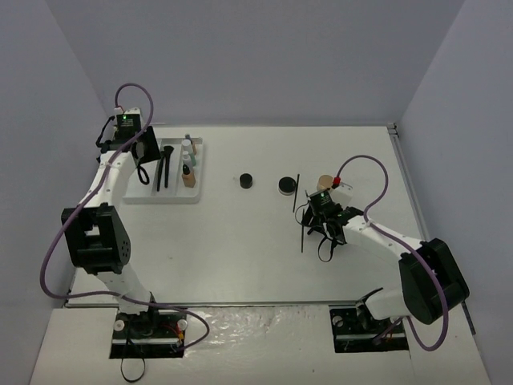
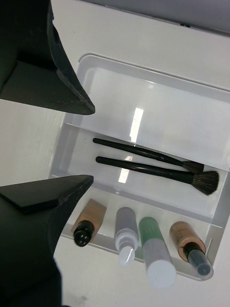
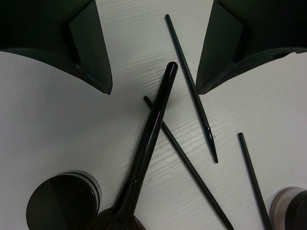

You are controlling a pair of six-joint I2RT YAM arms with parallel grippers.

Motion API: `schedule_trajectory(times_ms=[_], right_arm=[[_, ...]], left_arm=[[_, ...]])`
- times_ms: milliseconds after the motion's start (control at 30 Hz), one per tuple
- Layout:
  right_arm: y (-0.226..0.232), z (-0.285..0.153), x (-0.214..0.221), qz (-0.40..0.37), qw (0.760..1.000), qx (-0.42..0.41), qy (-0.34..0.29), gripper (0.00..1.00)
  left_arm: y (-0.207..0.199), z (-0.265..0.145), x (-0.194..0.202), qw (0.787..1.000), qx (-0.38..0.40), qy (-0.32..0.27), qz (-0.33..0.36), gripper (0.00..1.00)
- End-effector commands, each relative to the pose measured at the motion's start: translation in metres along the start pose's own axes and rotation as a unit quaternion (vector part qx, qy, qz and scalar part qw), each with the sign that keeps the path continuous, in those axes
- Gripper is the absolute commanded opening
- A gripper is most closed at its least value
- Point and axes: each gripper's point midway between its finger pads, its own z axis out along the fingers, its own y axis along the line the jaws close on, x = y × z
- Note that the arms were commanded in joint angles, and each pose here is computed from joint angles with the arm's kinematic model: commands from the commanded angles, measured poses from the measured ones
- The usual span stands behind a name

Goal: Organize the makeup

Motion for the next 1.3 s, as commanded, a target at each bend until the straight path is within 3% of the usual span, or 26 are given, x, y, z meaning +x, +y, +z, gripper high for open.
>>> schedule_trajectory(times_ms=[0,367,767,1267], right_arm=[[0.009,0.011,-0.008,0.04,0.999,-0.009,-0.02,0.63],[0.01,0.024,0.004,0.062,0.998,-0.006,-0.008,0.5],[0.0,0.026,0.015,0.069,0.998,0.012,0.0,0.3],[-0.005,-0.013,-0.004,0.053,0.998,-0.01,-0.028,0.01]], left_arm=[[-0.003,-0.061,0.0,0.998,-0.004,-0.022,-0.052,0.5],[-0.02,-0.134,0.035,0.999,0.04,-0.018,-0.014,0.51],[-0.029,-0.149,0.033,0.998,0.053,-0.021,-0.007,0.51],[-0.079,-0.174,0.017,0.992,0.117,-0.042,0.008,0.51]])
